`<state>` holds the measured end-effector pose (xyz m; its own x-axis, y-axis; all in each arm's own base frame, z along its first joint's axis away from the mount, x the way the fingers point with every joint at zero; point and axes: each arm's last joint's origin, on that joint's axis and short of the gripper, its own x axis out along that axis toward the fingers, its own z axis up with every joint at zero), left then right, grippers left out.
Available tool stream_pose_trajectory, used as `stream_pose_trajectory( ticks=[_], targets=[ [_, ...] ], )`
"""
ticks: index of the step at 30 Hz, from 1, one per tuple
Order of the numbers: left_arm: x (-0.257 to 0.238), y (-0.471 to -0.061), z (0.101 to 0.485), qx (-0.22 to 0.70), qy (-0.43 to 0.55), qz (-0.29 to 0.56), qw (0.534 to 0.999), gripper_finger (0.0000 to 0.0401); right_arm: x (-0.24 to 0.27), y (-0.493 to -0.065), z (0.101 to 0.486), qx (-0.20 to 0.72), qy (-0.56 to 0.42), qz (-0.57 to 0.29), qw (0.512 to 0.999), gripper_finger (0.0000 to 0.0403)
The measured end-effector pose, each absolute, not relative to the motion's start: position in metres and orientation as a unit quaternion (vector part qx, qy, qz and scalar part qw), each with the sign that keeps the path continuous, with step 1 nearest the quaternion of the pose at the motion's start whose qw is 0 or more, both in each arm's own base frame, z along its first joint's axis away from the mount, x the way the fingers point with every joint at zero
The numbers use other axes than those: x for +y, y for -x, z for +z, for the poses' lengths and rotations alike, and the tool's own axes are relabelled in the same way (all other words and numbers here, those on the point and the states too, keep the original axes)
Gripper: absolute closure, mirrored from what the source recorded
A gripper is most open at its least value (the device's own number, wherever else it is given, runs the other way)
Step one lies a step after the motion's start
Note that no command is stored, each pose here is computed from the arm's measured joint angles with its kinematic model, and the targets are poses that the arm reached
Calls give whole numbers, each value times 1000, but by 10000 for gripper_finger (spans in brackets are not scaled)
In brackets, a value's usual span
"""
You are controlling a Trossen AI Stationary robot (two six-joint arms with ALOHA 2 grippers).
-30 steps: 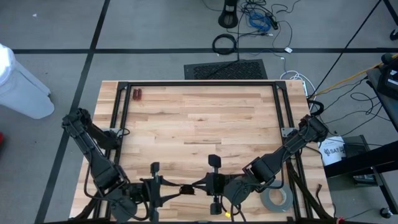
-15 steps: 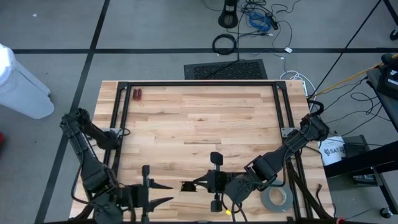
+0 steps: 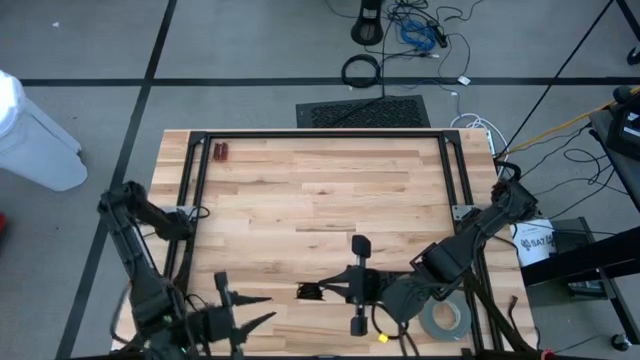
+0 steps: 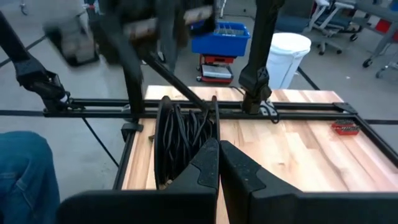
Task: Coil cords
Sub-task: Coil the black wire on the spool
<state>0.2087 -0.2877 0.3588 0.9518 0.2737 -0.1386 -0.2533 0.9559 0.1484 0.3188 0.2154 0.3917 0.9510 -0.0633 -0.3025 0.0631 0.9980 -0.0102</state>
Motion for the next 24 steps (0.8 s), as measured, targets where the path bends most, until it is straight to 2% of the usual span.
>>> stream_pose_trajectory(
  ticks=[6,11,14,20,24],
  targets=[
    [-303,-226,324,68,-119,210,968,263,219,-306,400,149,2,-26,989,403],
    [-314,-239,304,63,-123,228,964,264,223,-301,399,152,9,-29,988,403],
    [-318,-242,309,62,-127,218,966,264,224,-300,398,158,9,-28,987,403],
    [-325,-246,337,45,-165,116,978,265,227,-296,395,168,14,-25,985,403],
    [-320,-254,353,20,-189,116,975,265,226,-297,395,168,16,-24,985,403]
  ],
)
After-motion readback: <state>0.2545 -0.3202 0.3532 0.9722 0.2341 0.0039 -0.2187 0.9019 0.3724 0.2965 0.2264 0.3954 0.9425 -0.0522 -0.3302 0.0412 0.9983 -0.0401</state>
